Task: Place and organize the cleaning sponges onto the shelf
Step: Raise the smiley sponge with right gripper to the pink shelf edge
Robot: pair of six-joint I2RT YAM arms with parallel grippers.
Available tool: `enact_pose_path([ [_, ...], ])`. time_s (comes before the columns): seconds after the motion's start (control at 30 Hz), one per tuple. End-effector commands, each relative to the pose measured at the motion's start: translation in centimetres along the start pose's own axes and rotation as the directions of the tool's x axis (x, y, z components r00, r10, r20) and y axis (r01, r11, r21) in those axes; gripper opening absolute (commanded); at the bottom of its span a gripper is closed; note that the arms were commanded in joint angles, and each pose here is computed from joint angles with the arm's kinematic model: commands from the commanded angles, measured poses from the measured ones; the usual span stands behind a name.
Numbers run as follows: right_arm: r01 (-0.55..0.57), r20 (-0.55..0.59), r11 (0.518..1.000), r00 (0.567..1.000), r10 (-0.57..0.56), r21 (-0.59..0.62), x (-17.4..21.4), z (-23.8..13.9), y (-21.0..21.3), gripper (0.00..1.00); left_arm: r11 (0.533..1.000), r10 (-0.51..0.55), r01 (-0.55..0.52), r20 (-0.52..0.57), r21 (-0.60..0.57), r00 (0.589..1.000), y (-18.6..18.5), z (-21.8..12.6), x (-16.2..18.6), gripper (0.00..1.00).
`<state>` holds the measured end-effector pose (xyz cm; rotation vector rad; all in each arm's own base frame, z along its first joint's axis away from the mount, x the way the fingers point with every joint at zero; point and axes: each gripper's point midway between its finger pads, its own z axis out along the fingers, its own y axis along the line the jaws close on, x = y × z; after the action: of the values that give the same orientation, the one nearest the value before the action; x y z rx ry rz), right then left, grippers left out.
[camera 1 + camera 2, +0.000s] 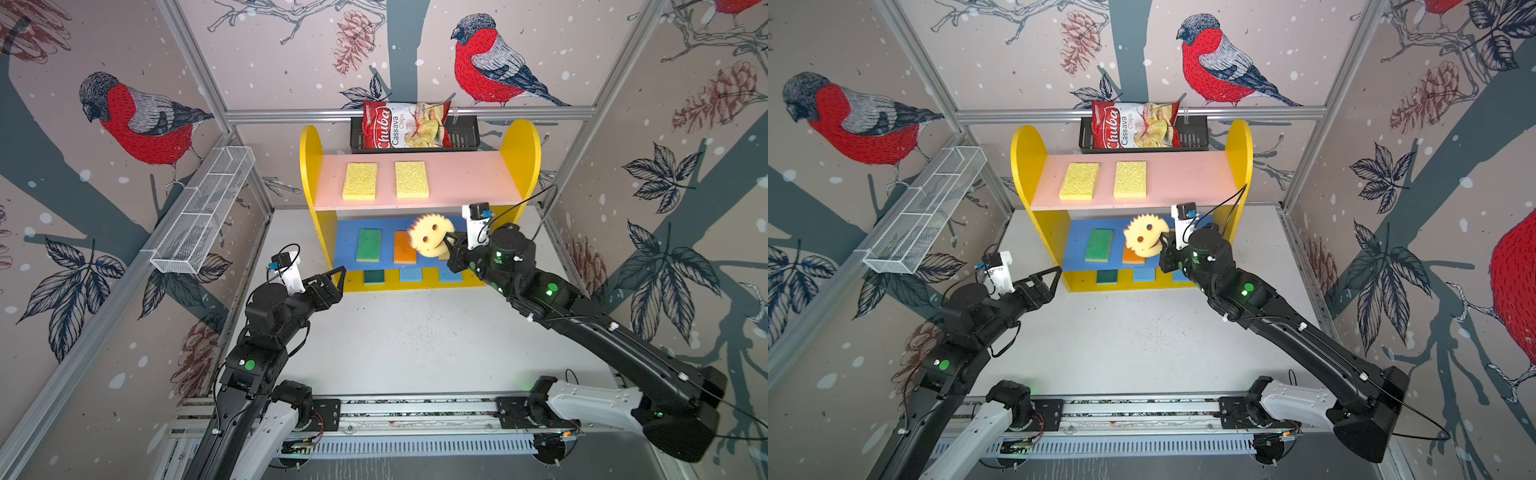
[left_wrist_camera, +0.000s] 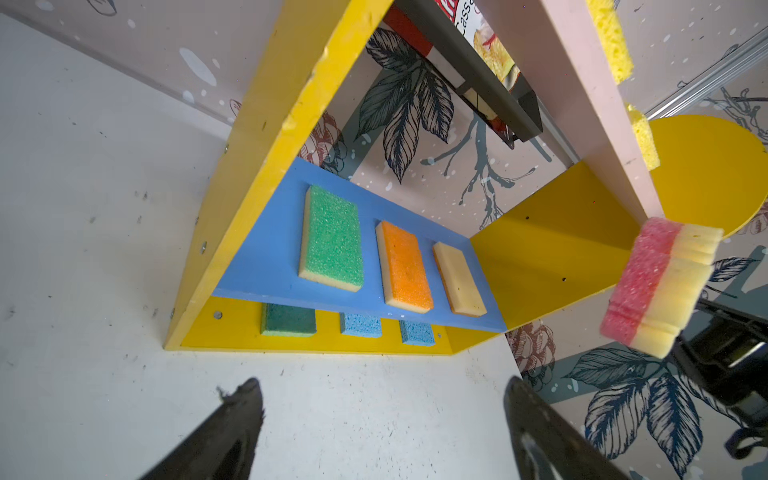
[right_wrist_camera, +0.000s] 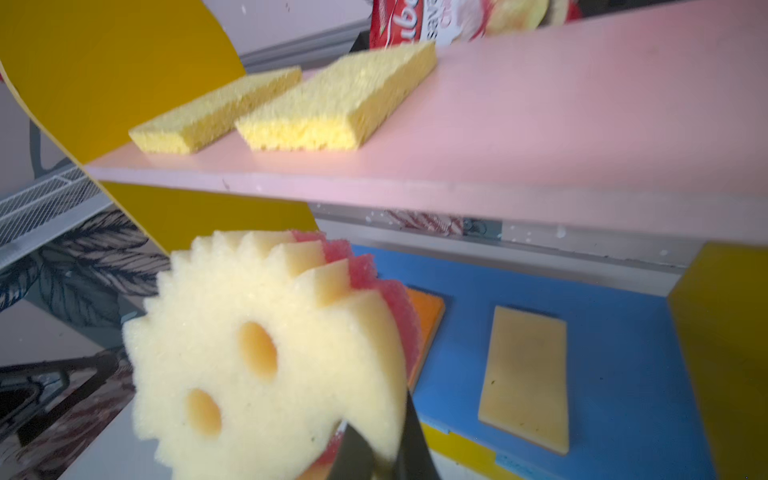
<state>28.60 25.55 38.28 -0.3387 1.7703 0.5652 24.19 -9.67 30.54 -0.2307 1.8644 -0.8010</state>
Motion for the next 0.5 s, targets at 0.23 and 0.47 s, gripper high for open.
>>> enact_pose_path([
  [0.23,0.004,0.185,0.990,0.982,-0.031,0.140,-6.9,-2.4,-2.5,0.00,0.995,0.090,-0.089,0.046,-0.036,0.995,-0.8,-1.0,-2.3,0.90],
  [0.47,-0.034,0.231,0.982,0.973,-0.010,0.187,-9.5,-2.2,-3.7,0.00,0.994,0.103,-0.101,0.051,-0.044,0.993,-0.8,-0.9,-2.6,0.90],
])
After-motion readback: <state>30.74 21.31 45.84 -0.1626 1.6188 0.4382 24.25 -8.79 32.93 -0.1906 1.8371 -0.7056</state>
